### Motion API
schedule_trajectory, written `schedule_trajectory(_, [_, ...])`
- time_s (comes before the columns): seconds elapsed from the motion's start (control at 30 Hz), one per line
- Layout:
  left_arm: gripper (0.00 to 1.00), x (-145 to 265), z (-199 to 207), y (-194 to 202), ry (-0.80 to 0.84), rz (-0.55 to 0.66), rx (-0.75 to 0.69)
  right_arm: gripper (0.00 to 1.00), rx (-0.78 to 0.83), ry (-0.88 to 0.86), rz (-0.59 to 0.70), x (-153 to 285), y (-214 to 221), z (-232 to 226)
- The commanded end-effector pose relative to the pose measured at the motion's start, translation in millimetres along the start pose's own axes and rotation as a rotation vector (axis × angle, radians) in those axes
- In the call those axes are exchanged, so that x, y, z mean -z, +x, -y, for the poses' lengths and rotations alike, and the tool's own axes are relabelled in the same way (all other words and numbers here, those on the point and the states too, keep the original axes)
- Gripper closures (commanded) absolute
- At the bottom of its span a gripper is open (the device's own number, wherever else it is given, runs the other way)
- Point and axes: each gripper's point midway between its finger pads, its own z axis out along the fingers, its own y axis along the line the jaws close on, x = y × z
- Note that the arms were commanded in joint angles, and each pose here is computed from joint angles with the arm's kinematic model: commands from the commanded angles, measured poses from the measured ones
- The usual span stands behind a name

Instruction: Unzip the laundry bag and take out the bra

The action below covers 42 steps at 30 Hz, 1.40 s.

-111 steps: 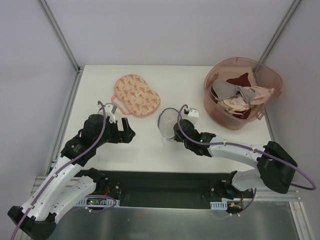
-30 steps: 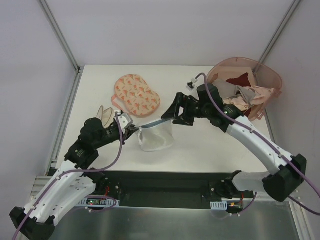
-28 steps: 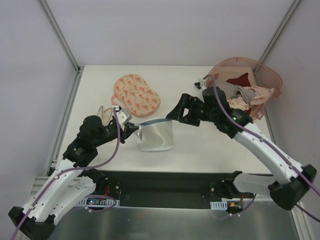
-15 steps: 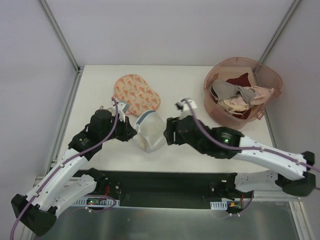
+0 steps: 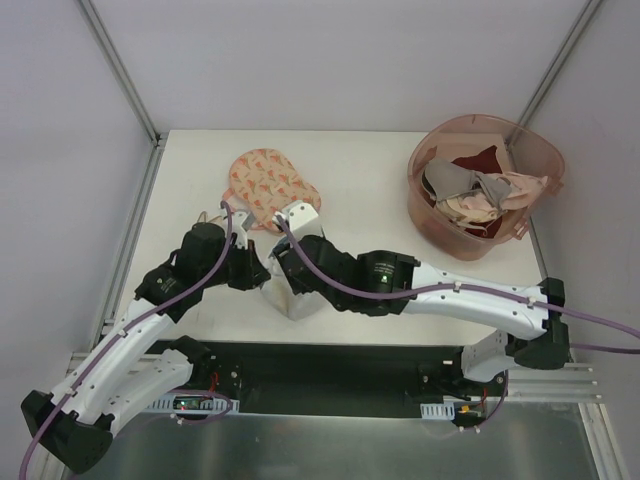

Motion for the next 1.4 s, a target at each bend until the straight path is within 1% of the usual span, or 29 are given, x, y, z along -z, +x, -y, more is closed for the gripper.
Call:
schedule_trajectory(0.0, [1.0,12,17,-16,0.046,0.048,0.014,0.53,0.077,-0.082,0.033,-10,-27,-30])
schedule_trajectory(0.1, [1.0,16,22,-16,0.067,0.045,0.014,0.55,0.1,-0.123,0.025,-14,-31,-44])
schedule_trajectory(0.27, [1.0,21,29,-17,0.093,0.039,0.018,0.59,0.138,-0.146,-0.024,-32,-19,-56])
schedule_trajectory(0.53, [1.0,23,31,-16,0.102,0.034,0.018,0.66,0.148,-0.112,-0.041,-44,-13,-51])
schedule_trajectory(0.9, [1.0,25,33,-16,0.111,0.035,0.017,0.68,0.224,-0.026,-0.024,-53,-21,-38])
schedule_trajectory(1.1, [1.0,25,34,-15,0.119,0.034,0.009,0.68,0.25,-0.017,-0.031,-59,-24,-39])
schedule_trajectory(1.37, [1.0,27,33,-15,0.118,0.037,0.003,0.69,0.288,-0.019,-0.071,-64,-10,-40])
